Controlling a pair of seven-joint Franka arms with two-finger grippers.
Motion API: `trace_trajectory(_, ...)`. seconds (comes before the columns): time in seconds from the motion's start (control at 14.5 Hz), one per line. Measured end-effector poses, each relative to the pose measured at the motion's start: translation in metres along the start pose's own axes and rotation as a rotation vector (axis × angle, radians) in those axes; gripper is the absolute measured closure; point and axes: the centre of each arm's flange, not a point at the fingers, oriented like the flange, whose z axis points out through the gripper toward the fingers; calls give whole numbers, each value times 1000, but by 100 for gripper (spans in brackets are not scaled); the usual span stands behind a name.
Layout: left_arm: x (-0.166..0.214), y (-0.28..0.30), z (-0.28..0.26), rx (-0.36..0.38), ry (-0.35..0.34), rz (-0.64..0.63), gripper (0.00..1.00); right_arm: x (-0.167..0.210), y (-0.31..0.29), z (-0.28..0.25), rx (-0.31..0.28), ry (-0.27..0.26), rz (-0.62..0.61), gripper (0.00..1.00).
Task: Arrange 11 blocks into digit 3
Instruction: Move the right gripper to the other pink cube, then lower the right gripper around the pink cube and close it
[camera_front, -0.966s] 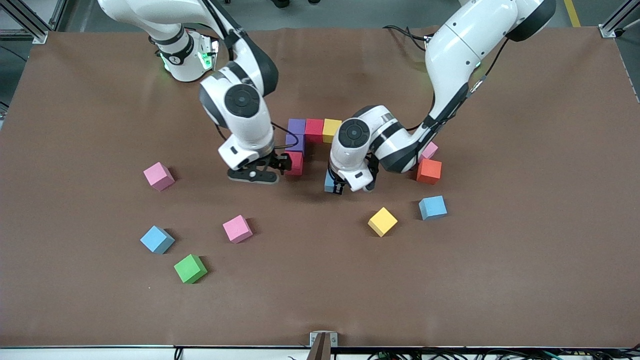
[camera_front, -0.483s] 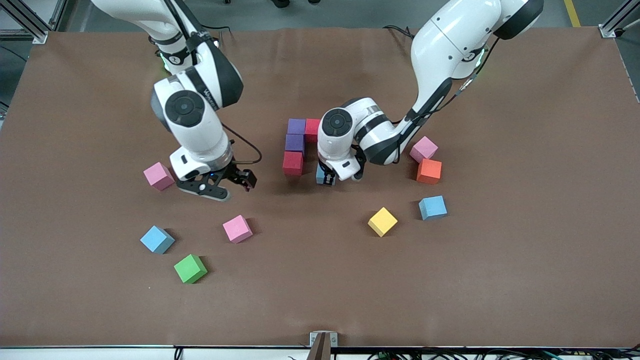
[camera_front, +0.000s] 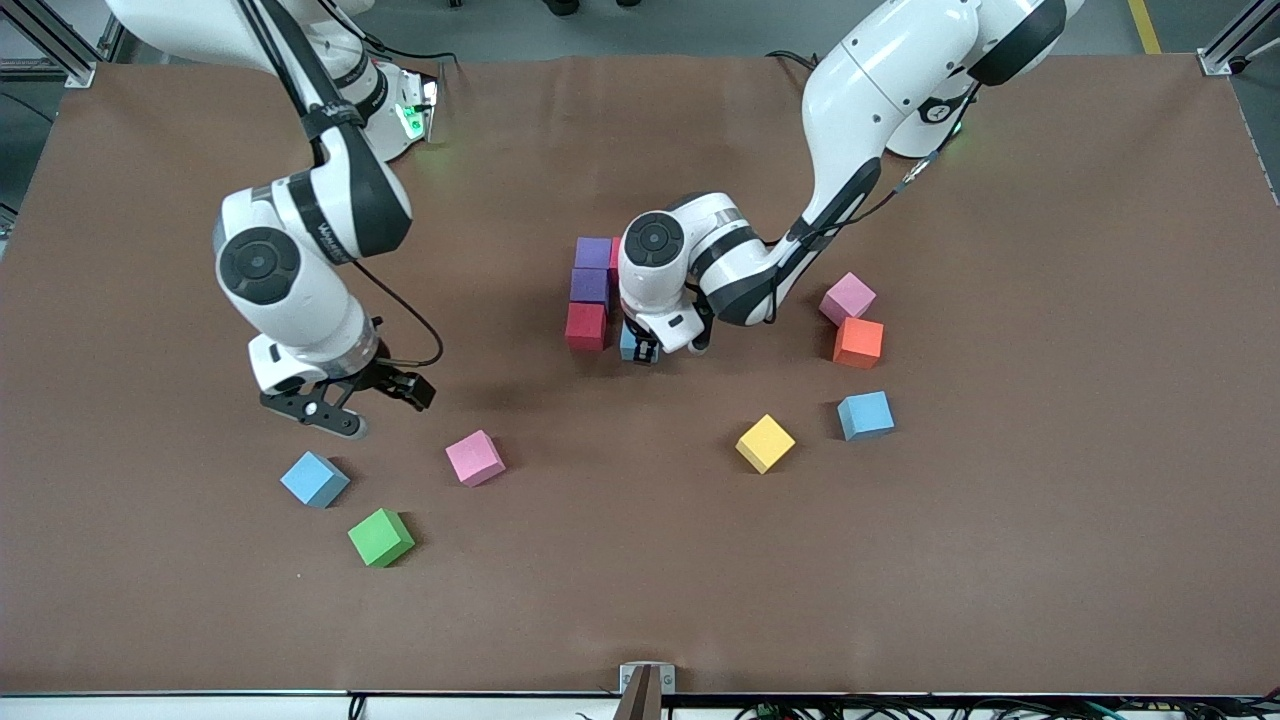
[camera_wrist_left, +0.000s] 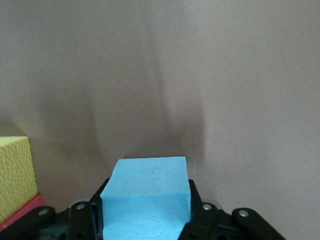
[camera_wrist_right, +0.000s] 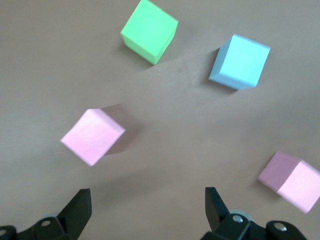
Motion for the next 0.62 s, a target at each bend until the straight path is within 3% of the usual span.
trace_trajectory(0.35, -7, 2, 2, -2, -9, -14, 39, 41, 101, 16, -43, -87, -72, 0)
trace_trajectory(0.62, -14, -3, 3, -2, -8, -30, 39, 47, 151, 38, -50, -128, -56, 0)
